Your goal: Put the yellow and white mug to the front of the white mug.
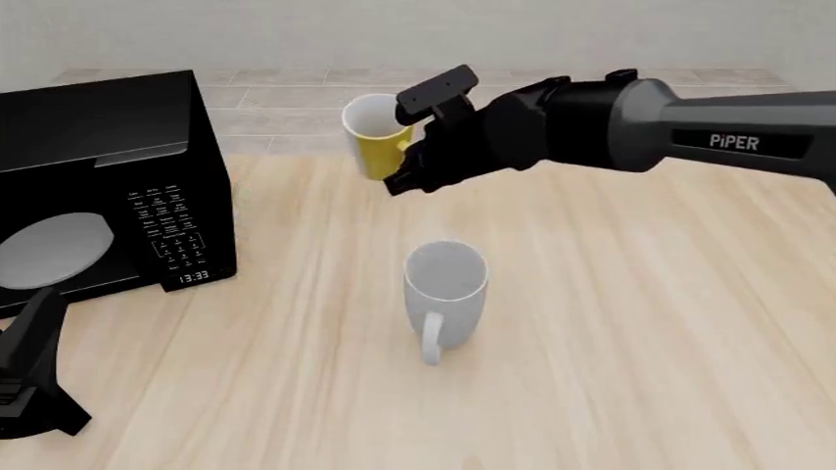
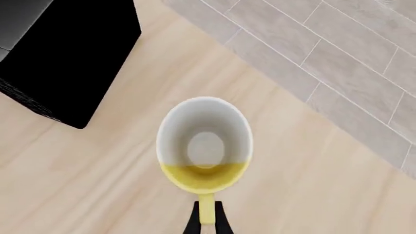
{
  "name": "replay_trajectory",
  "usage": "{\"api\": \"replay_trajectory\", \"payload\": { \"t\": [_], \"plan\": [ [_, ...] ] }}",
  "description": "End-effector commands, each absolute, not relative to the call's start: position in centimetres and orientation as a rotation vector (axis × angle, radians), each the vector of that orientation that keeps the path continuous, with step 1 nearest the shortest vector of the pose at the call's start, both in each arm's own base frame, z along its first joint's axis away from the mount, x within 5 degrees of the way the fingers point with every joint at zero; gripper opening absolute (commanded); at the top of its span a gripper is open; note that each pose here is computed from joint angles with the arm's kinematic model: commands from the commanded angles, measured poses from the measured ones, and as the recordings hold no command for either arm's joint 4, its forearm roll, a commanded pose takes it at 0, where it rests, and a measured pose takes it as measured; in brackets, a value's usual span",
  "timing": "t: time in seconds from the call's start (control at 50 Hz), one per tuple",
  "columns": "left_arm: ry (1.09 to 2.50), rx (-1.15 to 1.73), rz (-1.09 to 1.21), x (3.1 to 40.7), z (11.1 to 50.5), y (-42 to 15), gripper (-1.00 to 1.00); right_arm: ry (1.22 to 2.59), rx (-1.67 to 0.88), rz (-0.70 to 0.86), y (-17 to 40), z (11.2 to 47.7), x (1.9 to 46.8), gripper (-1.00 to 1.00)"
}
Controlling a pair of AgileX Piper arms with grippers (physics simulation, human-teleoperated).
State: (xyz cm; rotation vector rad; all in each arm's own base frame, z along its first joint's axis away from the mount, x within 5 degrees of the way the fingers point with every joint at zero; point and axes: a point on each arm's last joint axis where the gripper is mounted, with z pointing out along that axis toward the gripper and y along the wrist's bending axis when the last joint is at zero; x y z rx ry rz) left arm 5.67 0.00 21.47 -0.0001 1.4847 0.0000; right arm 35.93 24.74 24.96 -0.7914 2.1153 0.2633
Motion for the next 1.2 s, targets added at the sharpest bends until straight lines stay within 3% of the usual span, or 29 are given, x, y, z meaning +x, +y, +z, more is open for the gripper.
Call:
{"api": "replay_trajectory", "payload": {
  "t": [0.02,1.2],
  "plan": [
    [1.485,0.0,0.0,5.7,21.5,0.0,1.0,2.134,-0.719,0.252,22.9,24.6,36.6,-1.0],
    [1.485,0.0,0.0,5.7,21.5,0.0,1.0,2.31,-0.47,0.216,18.1,15.1,40.3,-1.0]
  ]
}}
